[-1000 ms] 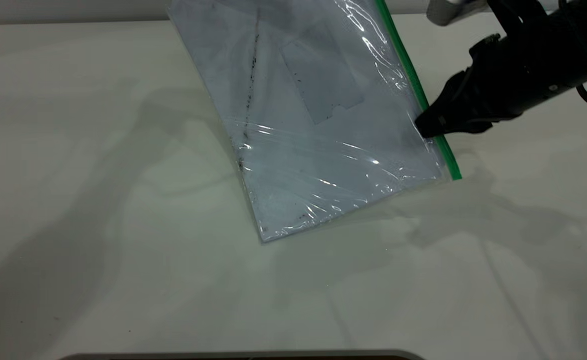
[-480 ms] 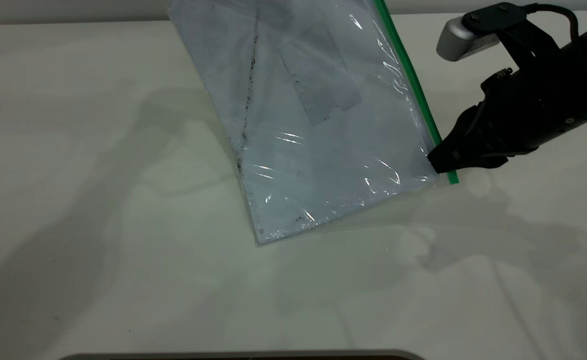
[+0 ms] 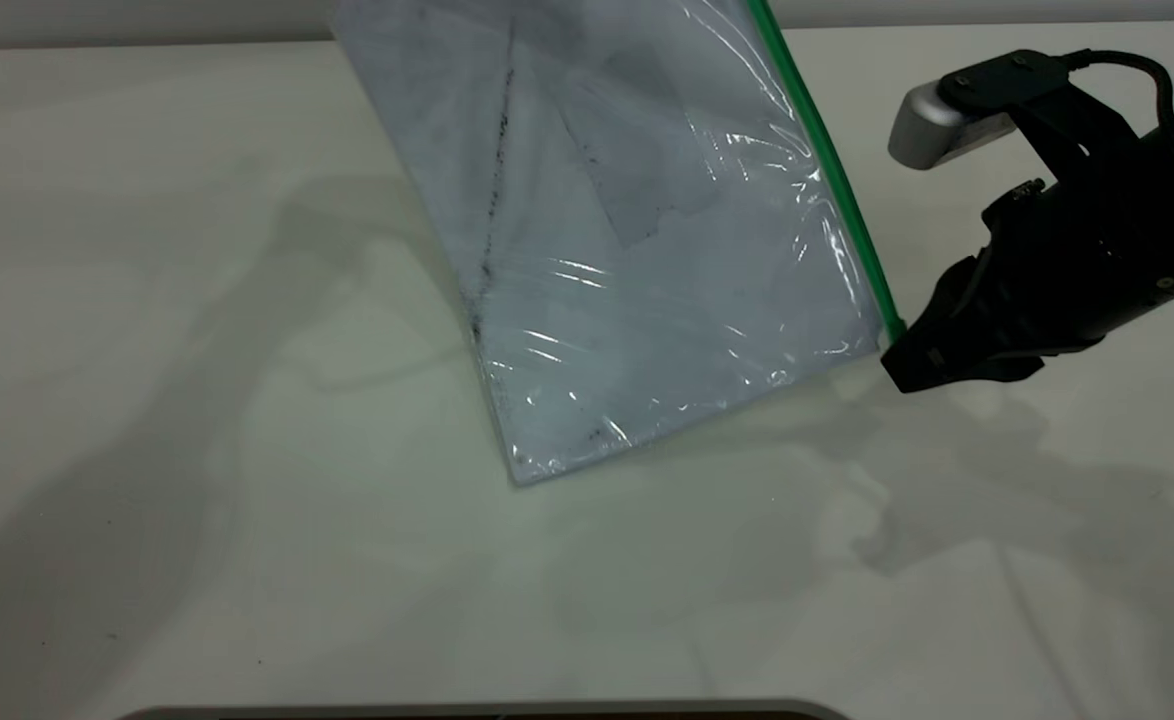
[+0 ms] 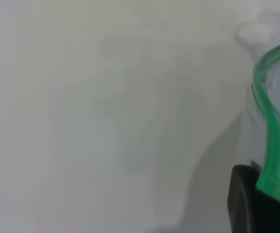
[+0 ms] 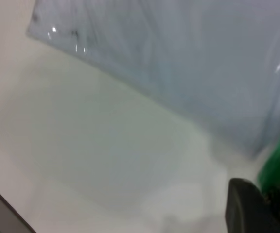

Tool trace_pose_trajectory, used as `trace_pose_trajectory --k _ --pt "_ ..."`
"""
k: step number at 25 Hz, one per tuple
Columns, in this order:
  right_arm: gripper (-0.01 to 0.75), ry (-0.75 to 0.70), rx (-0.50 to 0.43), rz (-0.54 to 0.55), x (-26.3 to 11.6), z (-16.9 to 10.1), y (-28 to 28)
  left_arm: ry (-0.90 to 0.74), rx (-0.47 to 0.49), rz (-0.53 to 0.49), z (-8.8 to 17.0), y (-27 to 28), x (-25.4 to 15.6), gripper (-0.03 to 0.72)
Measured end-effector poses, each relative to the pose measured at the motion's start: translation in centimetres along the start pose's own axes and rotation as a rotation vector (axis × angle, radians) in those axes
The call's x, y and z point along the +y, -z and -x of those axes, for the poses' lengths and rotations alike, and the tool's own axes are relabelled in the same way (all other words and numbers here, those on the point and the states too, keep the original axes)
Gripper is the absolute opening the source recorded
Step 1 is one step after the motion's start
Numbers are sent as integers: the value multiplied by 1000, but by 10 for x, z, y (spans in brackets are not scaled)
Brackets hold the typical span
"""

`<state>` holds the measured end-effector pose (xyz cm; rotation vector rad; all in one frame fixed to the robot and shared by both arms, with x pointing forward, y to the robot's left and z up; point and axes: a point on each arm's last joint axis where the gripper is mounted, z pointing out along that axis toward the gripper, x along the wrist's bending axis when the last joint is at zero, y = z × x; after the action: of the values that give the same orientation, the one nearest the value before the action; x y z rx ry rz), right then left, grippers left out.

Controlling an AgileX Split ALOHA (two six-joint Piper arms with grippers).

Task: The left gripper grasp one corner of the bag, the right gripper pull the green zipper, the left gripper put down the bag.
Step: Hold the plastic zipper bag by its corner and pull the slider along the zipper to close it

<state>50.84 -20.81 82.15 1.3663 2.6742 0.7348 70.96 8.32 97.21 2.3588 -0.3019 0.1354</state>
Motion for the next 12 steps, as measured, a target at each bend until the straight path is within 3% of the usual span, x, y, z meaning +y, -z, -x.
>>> trace_pose_trajectory --k 3,8,12 --pt "159 -8 -4 -2 -1 0 0 2 12 -8 -1 2 -3 52" --pt "382 -27 -7 3 0 1 0 9 -3 -8 0 3 -3 52" --pt "518 -49 -11 13 3 2 0 86 -49 -28 4 -2 -9 52"
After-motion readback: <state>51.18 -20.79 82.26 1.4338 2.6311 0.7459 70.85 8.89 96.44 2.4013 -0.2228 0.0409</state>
